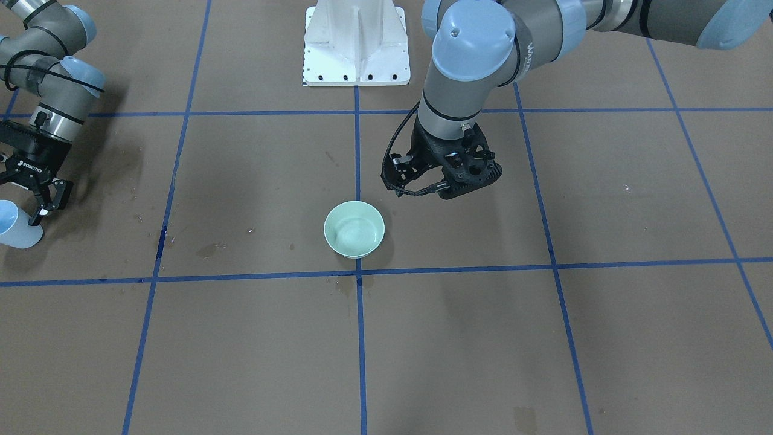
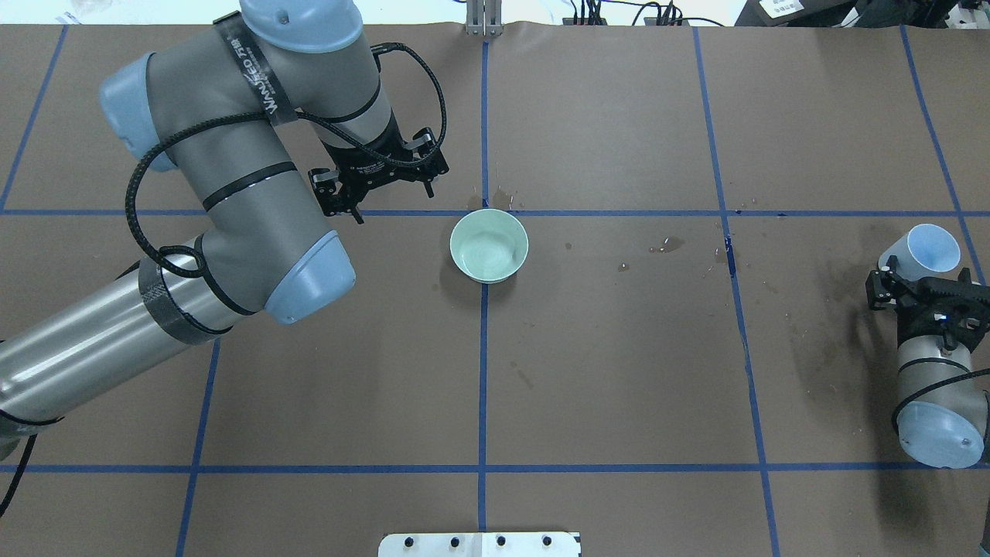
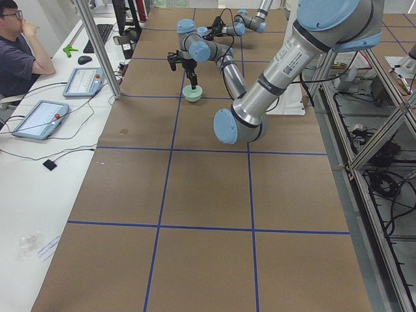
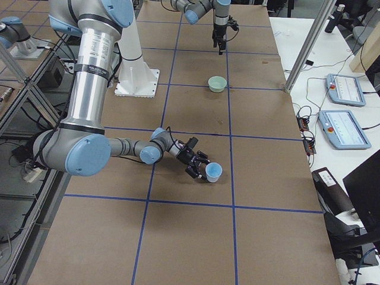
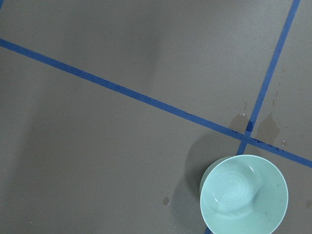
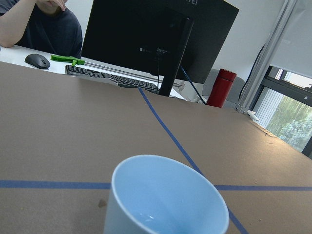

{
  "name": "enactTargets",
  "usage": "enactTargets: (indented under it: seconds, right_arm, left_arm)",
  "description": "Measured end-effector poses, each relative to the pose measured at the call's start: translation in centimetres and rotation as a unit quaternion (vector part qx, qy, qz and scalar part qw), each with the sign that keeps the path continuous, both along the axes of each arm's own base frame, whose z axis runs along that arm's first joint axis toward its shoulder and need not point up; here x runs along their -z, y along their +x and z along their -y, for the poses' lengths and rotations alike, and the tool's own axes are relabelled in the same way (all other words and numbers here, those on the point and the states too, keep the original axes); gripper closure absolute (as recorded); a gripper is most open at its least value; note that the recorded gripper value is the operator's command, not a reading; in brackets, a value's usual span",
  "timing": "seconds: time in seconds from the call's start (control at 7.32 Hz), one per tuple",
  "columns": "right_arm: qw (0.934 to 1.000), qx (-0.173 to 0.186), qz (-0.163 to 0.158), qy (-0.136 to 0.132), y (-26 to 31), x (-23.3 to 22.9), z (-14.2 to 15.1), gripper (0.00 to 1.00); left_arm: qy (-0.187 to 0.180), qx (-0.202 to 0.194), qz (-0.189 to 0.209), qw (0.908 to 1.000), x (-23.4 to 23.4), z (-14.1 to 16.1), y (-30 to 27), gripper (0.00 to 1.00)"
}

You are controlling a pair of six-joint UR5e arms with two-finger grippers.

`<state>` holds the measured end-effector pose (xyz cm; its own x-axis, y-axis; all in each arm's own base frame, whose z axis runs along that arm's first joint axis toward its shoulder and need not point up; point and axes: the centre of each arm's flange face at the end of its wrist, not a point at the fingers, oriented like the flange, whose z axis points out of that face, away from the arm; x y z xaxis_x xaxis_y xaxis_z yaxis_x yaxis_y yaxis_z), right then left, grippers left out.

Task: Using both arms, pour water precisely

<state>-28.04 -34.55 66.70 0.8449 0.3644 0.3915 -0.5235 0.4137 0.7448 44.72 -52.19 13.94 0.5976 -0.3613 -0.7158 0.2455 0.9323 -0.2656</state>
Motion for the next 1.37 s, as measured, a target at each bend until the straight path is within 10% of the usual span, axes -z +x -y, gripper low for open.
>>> enactTargets:
  seconds: [1.37]
  right_arm:
    - [0.9999, 0.012, 0.008, 0.001, -0.2, -2.6, 1.4, 0.01]
  left_arm:
    - [-0.002, 0.000, 0.000, 1.0000, 0.0, 0.0, 0.0, 0.00]
